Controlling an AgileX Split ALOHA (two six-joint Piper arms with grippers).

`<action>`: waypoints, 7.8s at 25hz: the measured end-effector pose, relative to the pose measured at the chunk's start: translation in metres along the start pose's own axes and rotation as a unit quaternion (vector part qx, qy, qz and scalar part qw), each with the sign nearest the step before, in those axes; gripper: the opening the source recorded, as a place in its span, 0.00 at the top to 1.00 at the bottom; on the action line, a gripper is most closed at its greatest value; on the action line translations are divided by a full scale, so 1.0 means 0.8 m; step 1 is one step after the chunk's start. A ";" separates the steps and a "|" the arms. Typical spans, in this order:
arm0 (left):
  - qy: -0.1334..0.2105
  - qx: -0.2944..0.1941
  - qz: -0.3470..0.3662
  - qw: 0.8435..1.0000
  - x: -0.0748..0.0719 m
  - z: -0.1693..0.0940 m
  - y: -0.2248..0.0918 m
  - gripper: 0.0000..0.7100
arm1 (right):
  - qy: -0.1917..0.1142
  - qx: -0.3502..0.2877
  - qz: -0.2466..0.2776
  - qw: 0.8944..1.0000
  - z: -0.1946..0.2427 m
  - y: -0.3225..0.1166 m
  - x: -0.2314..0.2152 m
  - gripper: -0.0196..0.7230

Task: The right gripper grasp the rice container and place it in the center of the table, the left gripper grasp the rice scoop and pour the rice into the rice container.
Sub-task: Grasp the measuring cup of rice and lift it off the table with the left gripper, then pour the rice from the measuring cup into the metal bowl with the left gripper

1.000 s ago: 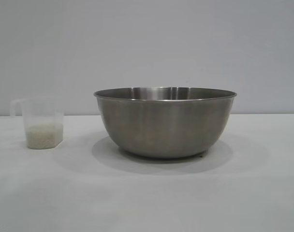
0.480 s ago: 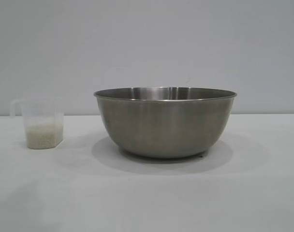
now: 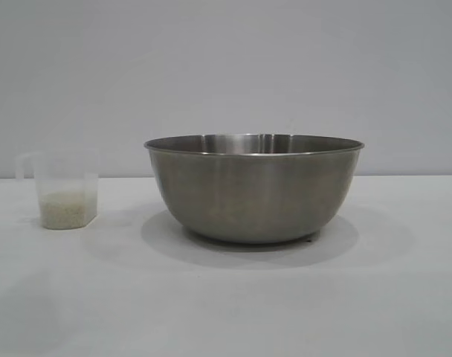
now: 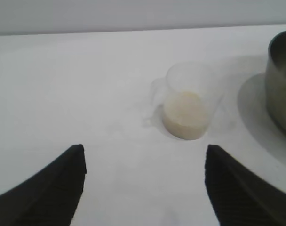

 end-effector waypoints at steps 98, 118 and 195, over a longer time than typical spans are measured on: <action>-0.055 -0.107 0.152 0.981 -0.054 0.234 0.046 1.00 | 0.000 0.000 0.000 1.000 0.000 0.000 0.000 0.35; -0.217 -0.302 0.373 0.850 -0.182 0.214 0.182 1.00 | 0.000 0.000 0.000 1.000 0.000 0.000 0.000 0.35; -0.040 -0.464 0.877 0.119 -0.294 0.203 0.091 1.00 | 0.000 0.000 0.000 1.000 0.000 0.000 0.000 0.35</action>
Point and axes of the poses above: a point on each arm's last joint axis where the gripper is mounted, z pointing out along that axis toward the gripper, x along the wrist's bending axis when the last joint is at zero, y = z × x, the point moved 10 cm from there along z, pointing out along that axis toward the gripper, and after that the axes turned 4 degrees about -z, right-handed, at the moved point
